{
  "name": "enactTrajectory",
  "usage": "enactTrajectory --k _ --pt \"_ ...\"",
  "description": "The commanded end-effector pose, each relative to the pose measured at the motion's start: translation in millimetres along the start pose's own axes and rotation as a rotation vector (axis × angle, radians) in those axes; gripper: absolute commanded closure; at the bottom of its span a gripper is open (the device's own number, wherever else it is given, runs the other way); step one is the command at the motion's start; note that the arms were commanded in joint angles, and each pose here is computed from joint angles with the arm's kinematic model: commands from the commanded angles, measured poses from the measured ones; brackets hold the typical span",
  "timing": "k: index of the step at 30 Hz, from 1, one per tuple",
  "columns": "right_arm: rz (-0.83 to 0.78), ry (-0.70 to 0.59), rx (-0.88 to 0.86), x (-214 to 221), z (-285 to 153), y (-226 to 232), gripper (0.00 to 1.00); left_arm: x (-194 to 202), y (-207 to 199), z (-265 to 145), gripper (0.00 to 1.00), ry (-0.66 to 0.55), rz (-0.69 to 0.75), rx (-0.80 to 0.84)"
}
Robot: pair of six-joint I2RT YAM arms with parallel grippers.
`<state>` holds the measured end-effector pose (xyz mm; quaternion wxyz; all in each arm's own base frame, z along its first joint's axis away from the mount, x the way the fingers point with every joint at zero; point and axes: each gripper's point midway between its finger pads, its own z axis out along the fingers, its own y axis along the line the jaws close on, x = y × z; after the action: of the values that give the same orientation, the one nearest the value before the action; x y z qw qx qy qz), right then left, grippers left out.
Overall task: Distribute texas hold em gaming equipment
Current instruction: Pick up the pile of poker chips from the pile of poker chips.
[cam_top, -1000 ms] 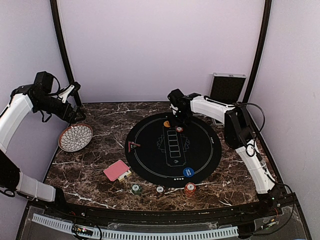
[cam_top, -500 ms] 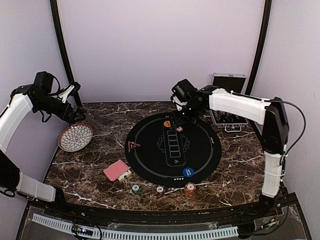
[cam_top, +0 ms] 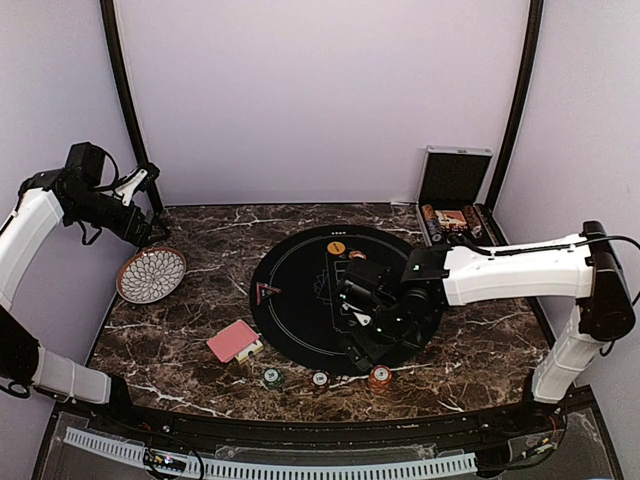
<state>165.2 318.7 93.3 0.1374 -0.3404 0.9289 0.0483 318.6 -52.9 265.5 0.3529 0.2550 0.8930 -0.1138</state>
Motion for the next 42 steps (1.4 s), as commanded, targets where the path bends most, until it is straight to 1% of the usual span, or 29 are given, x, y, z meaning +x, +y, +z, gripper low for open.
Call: enactTrajectory --k 1,6,14,27,42 --pt "0.027 0.019 -0.017 18 -11 7 0.07 3 -8 -8 0.01 0.001 0.007 0.016" --pt "0.01 0.07 -0.013 33 2 7 0.07 1 -9 -9 0.01 -0.003 0.004 0.021" --pt "0.002 0.107 -0.046 45 18 13 0.18 2 -9 -8 0.01 0.0 0.004 0.021" --pt "-0.016 0.143 -0.038 57 31 11 0.28 2 -7 -6 0.01 0.004 0.005 0.019" --pt "-0.015 0.146 -0.035 56 32 11 0.5 3 -6 -6 0.01 0.007 0.005 0.013"
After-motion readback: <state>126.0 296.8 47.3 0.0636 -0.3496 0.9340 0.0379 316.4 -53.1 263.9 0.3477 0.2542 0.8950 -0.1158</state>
